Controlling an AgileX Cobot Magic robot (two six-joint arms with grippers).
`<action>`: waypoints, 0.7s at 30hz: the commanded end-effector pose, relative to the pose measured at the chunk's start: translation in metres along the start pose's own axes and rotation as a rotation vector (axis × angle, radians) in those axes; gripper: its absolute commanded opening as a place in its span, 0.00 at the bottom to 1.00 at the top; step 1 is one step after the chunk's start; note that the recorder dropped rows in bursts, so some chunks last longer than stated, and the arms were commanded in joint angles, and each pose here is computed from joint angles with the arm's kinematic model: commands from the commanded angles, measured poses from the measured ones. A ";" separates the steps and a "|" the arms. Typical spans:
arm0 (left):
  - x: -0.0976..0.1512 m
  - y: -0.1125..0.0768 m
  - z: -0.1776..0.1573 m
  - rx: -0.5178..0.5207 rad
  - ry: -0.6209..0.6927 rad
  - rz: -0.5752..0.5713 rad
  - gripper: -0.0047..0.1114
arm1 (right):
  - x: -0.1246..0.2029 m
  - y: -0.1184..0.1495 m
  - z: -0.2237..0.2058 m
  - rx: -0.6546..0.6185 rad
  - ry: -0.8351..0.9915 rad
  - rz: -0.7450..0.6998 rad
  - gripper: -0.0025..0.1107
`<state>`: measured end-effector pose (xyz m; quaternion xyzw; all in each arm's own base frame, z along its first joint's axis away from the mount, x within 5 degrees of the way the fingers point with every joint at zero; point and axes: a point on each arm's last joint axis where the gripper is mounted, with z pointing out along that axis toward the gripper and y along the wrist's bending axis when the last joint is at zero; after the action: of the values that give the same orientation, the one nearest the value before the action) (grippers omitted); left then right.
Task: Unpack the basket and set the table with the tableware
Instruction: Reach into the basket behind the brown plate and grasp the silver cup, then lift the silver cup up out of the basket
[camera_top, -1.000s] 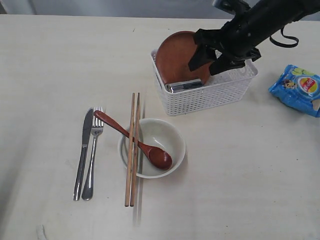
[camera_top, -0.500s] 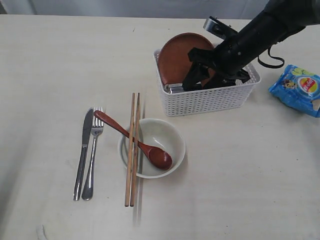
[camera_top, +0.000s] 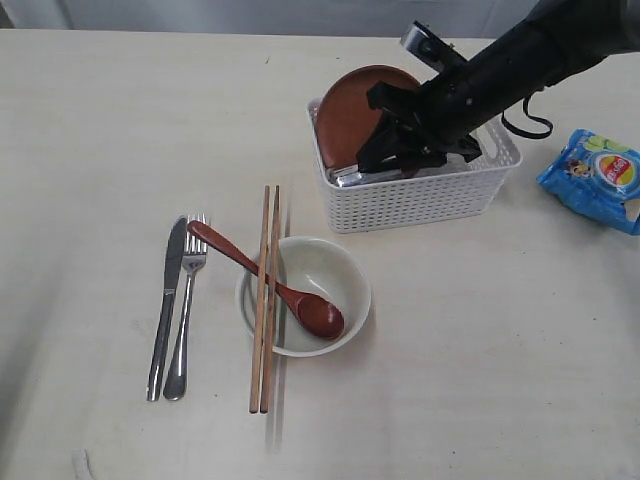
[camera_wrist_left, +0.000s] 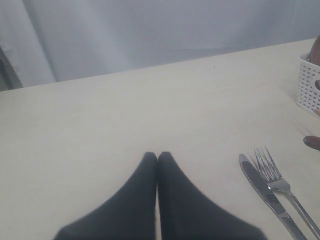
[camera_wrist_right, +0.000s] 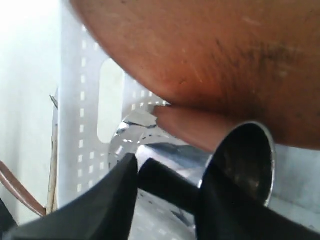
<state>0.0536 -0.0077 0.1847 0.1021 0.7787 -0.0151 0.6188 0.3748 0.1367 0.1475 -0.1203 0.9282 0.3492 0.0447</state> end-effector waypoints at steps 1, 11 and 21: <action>0.001 0.000 0.000 0.000 -0.002 -0.009 0.04 | -0.002 0.002 -0.001 -0.014 -0.012 -0.013 0.16; 0.001 0.000 0.000 0.000 -0.002 -0.009 0.04 | -0.004 0.007 -0.007 -0.012 -0.034 -0.045 0.02; 0.001 0.000 0.000 0.000 -0.002 -0.009 0.04 | -0.016 0.065 -0.049 -0.015 -0.134 -0.206 0.02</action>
<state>0.0536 -0.0077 0.1847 0.1021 0.7787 -0.0151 0.6188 0.3782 0.1460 0.2038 -0.1680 0.9109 0.3589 0.1150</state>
